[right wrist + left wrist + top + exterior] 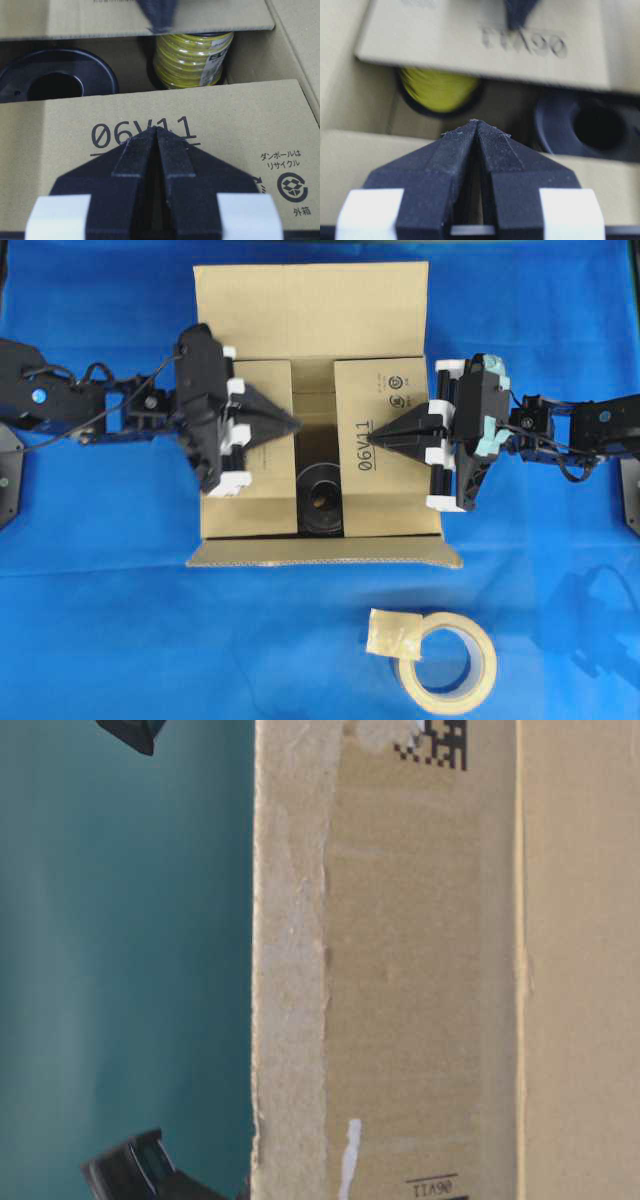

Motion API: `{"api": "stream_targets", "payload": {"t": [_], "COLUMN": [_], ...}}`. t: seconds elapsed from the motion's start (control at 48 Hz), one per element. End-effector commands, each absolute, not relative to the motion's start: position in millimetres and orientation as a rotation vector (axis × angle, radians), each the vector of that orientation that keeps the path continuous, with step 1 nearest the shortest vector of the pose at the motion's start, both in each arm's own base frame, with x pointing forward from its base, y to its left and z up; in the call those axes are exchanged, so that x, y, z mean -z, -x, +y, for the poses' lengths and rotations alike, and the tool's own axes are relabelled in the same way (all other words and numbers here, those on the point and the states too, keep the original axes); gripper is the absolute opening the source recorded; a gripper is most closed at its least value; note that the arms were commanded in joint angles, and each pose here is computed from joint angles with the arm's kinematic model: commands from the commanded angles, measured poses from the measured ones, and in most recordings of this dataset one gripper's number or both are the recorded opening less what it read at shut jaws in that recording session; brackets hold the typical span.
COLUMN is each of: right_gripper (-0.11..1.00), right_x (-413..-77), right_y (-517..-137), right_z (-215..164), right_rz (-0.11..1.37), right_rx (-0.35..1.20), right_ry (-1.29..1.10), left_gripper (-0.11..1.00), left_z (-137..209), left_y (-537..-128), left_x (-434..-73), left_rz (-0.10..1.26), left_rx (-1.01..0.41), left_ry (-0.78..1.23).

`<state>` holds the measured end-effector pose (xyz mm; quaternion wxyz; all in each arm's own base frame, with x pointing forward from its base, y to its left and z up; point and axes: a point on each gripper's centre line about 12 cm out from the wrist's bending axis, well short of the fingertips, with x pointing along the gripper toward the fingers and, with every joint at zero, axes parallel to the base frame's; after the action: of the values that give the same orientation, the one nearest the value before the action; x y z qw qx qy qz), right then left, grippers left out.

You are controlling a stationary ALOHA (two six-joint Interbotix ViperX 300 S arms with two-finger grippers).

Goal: Close the cardboard box.
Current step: 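Push the left and right side flaps inward with both grippers, then hold the folded side flaps down with the left gripper, withdraw the right gripper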

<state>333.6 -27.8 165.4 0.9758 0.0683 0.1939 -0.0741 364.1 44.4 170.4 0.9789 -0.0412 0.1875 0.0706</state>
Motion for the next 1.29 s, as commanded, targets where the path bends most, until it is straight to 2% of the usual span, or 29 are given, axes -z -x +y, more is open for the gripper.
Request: {"api": "stream_targets", "payload": {"t": [0.0, 0.416, 0.874, 1.27], "right_gripper": [0.00, 0.00, 0.00, 0.00], "right_x": [-173.6, -174.1, -174.1, -174.2], "right_y": [-338.1, -338.7, -338.5, -338.6], "right_z": [-28.5, -26.3, -25.4, -25.5], "right_rz": [0.360, 0.359, 0.356, 0.355], "right_rx": [0.151, 0.144, 0.143, 0.143], "right_ry": [-0.141, -0.140, -0.141, -0.141], "left_gripper": [0.00, 0.00, 0.00, 0.00], "left_z": [55.3, 96.7, 115.4, 108.9], "left_y": [-376.6, -410.4, -412.6, -412.9], "left_x": [-187.3, -207.2, -180.1, -164.7], "left_rz": [0.315, 0.249, 0.311, 0.324], "left_rx": [-0.163, -0.236, -0.269, -0.254], "left_ry": [0.068, -0.019, -0.046, -0.045]}}
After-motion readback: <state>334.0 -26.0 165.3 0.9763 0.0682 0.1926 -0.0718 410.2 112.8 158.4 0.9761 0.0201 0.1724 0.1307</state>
